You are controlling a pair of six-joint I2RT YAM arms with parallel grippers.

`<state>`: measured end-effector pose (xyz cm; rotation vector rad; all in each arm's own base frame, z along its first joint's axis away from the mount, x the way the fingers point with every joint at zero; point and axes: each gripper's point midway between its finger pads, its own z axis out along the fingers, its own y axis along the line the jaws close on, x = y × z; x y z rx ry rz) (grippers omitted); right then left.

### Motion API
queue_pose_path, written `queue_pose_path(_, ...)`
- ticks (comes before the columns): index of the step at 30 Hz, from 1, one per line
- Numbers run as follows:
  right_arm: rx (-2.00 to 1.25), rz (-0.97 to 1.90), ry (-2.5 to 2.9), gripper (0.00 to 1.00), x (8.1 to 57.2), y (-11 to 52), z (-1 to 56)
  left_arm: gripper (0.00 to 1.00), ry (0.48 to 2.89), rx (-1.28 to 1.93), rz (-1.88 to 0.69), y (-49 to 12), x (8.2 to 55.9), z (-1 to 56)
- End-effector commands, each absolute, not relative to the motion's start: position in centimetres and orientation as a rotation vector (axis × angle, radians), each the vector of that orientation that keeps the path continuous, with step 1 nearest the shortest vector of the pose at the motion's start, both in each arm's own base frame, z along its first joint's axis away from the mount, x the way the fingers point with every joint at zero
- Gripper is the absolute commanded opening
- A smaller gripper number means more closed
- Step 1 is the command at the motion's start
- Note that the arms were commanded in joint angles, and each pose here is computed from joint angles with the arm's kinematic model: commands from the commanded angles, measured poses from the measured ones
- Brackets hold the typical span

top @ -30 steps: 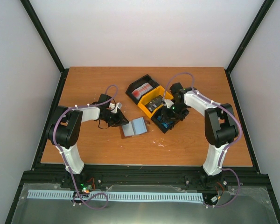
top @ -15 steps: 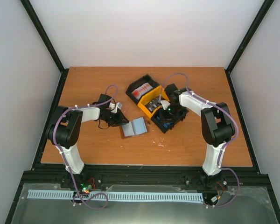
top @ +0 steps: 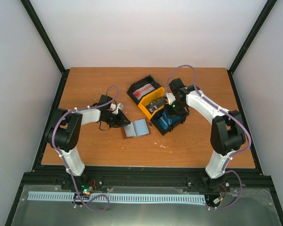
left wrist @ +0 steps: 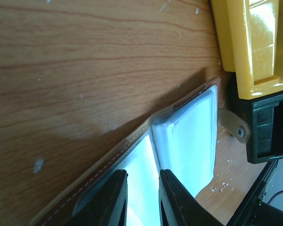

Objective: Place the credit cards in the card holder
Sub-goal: Pick up the credit card from the storage box.

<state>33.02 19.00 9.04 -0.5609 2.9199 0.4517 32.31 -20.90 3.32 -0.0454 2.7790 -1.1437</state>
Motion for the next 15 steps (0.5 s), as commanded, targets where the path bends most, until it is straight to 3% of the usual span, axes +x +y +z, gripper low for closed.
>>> queue_pose_path(1, -0.459, 0.402, 2.865, 0.03, 33.5, 18.4, 12.5, 0.23, 2.724, -0.023, -1.162, -21.4, 32.8, 4.9)
queue_pose_path(8, -0.122, 0.518, 2.885, 0.03, 33.6, 19.1, 15.7, 0.25, 2.7, -0.015, -1.194, -22.1, 32.6, 5.7)
queue_pose_path(15, 0.279, 0.999, 2.863, 0.03, 31.9, 23.2, 18.4, 0.26, 2.683, 0.005, -1.228, -23.0, 32.4, 6.4)
